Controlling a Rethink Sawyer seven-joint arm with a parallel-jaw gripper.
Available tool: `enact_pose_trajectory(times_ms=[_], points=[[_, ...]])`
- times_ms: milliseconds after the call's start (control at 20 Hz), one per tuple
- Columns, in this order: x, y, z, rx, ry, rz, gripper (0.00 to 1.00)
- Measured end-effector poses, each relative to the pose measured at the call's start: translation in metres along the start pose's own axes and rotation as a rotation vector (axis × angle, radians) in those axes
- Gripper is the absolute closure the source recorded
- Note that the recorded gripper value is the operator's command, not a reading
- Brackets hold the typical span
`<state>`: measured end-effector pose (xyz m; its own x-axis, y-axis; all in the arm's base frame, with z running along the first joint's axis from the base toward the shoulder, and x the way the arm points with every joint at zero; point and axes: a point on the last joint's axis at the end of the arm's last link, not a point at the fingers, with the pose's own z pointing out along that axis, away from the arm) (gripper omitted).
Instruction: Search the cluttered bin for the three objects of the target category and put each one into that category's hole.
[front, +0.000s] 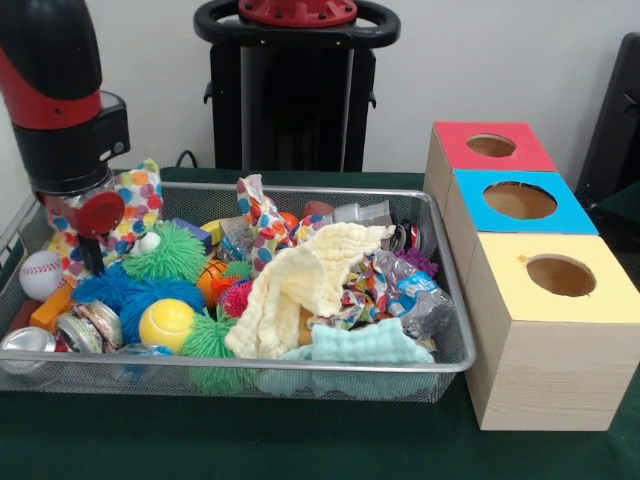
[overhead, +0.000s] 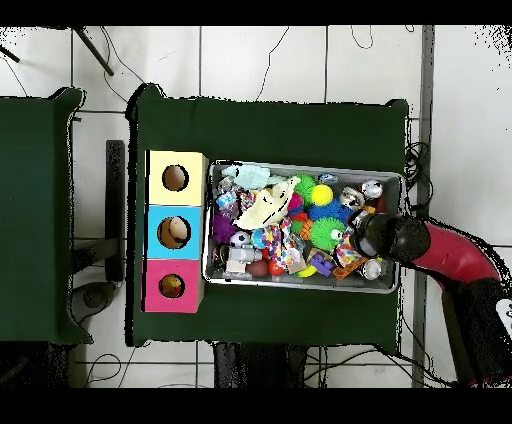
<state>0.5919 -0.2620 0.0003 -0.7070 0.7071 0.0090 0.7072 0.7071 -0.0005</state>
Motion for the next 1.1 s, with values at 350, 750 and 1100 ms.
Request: enact_pose_trajectory(times_ms=[350, 750, 1100], points=[[-0.022, 0.017, -0.007, -0.024, -0.069, -0.042, 1.00], [-0.031, 0.025, -0.005, -0.055, -0.128, -0.083, 0.00], [-0.030, 0.022, 0.001, -0.050, -0.132, -0.100, 0.00]])
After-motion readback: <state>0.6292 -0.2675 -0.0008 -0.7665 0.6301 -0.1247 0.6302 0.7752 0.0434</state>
